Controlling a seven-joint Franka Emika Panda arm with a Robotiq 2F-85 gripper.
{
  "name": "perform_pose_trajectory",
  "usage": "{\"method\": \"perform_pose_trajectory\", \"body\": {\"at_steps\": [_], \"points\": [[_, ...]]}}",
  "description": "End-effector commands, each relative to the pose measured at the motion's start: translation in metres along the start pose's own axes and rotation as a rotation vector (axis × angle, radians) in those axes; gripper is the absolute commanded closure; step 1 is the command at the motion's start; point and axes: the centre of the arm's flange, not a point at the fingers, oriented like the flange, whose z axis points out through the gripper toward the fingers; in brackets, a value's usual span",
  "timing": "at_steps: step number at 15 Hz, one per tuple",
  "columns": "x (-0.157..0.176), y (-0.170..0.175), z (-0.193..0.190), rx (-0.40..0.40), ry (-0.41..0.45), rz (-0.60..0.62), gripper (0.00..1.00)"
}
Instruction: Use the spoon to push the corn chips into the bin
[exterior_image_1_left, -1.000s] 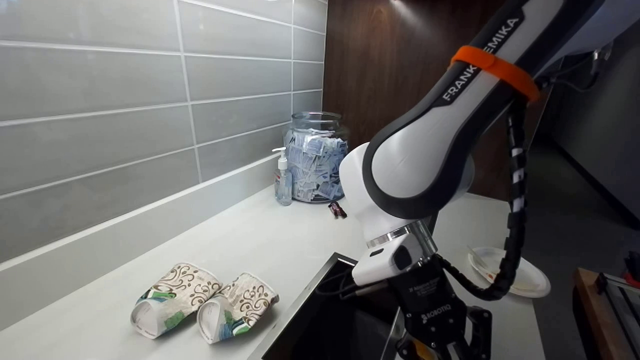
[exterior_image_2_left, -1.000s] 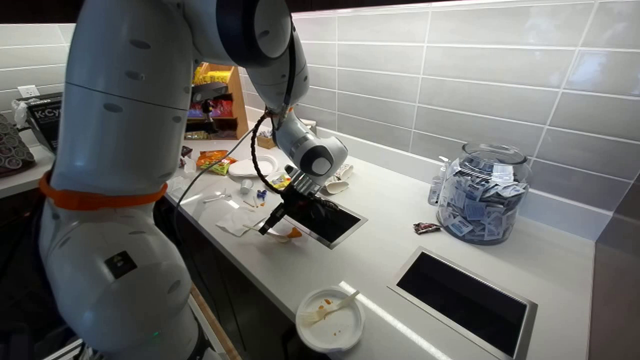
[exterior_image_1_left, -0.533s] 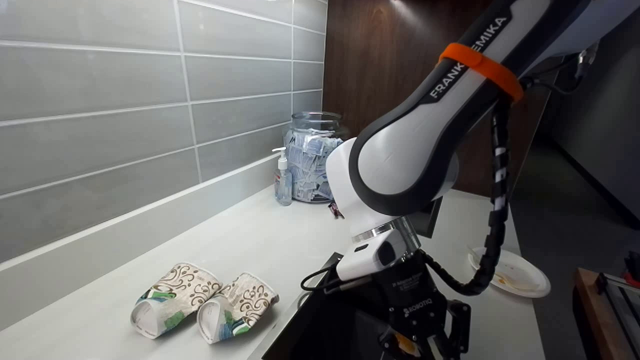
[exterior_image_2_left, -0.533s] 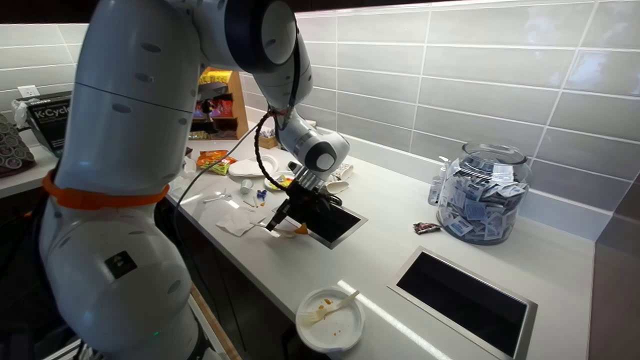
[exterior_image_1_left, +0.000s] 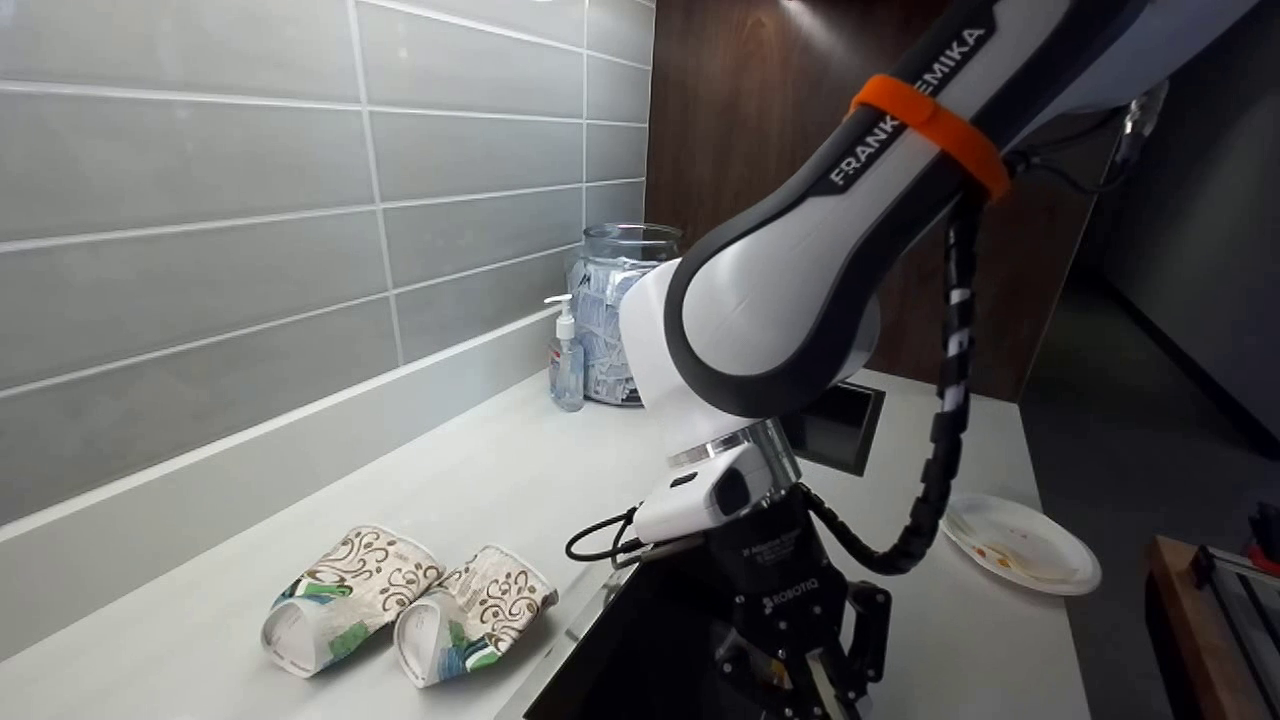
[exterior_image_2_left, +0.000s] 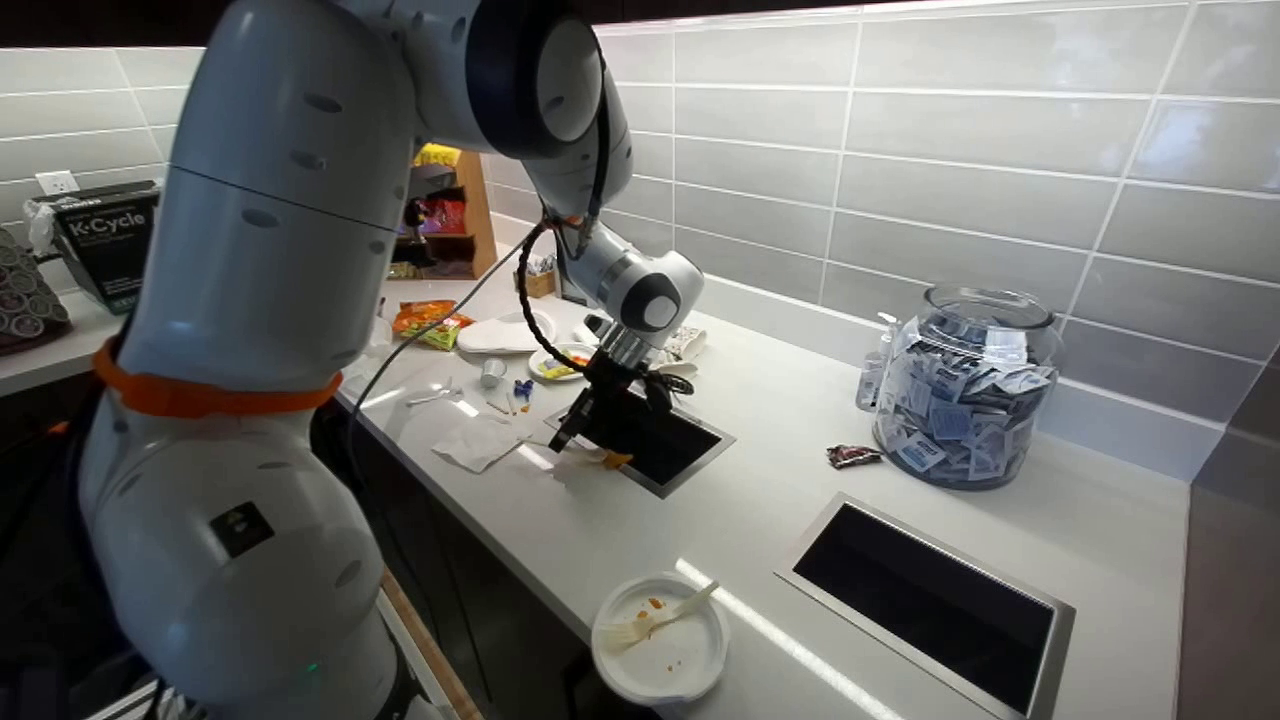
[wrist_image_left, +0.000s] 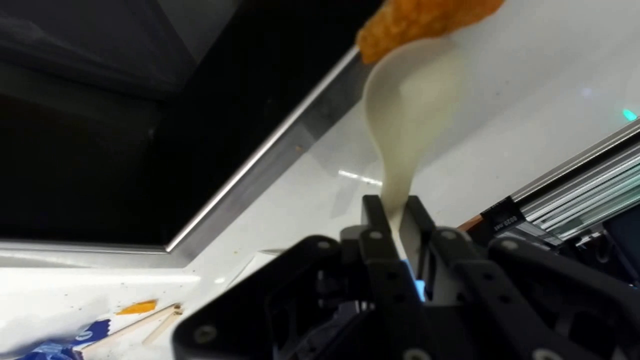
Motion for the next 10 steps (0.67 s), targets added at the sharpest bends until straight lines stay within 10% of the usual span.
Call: {"method": "perform_pose_trajectory", "body": {"at_steps": [1,10], "points": [[-0.011,0.009,-0.007,0.018,-0.024,0.017,0.97],[0.005,0.0,-0.026,-0.007,-0.059,0.025,0.97]]}}
